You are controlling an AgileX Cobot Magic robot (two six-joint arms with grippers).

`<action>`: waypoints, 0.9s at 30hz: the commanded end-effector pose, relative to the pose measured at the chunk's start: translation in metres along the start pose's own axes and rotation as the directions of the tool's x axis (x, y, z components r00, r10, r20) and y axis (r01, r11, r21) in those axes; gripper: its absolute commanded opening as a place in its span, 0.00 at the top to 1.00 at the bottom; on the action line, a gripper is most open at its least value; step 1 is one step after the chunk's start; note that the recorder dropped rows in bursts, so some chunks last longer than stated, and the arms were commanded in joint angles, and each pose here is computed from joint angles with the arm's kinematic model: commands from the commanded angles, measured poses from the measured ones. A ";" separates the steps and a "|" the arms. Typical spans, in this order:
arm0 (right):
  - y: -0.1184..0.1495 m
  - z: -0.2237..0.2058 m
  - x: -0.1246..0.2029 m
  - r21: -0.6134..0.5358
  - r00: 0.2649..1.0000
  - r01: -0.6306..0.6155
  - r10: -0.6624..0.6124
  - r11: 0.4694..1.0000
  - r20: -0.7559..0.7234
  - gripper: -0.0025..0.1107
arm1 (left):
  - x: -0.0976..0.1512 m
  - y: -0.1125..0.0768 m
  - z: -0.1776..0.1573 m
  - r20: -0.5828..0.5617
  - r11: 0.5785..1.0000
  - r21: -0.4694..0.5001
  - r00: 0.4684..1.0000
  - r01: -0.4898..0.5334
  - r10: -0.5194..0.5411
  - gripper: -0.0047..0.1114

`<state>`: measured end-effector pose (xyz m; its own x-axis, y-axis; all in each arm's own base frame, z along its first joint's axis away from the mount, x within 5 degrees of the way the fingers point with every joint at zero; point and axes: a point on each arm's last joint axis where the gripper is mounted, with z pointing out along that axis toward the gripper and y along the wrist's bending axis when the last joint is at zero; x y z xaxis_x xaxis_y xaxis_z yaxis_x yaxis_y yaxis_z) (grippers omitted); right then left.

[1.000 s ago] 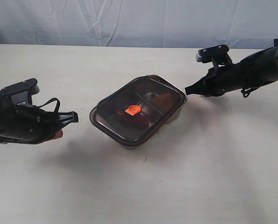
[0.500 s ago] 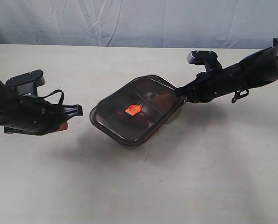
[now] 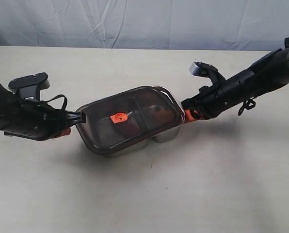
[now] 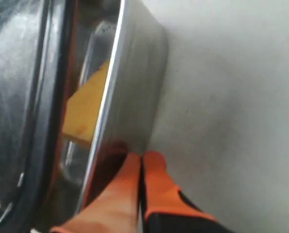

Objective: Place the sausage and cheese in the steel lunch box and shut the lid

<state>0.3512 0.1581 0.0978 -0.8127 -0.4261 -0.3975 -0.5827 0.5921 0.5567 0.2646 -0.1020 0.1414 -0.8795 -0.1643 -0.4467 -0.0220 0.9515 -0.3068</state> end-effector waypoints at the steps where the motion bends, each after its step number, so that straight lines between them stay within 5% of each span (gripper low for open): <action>1: 0.006 -0.005 0.007 0.000 0.995 -0.048 0.047 0.999 -0.091 0.98 | -0.002 -0.001 0.000 0.020 1.000 -0.003 1.000 -0.019 0.019 0.96; 14: 0.036 -0.037 0.009 0.001 0.998 0.002 -0.002 1.000 -0.067 0.98 | -0.006 0.000 0.000 0.059 1.000 -0.014 0.998 -0.027 0.028 0.96; 27: 0.021 -0.047 0.001 0.232 0.997 -0.072 0.067 0.970 0.028 0.99 | -0.011 -0.007 -0.018 0.088 0.999 0.032 0.996 -0.008 0.005 0.96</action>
<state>0.3338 0.1407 0.1412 -0.8514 -0.3957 -0.3444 -0.5188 0.7321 0.4414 0.2642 -0.1011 0.1555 -0.8532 -0.1627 -0.4956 0.0013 0.9494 -0.3140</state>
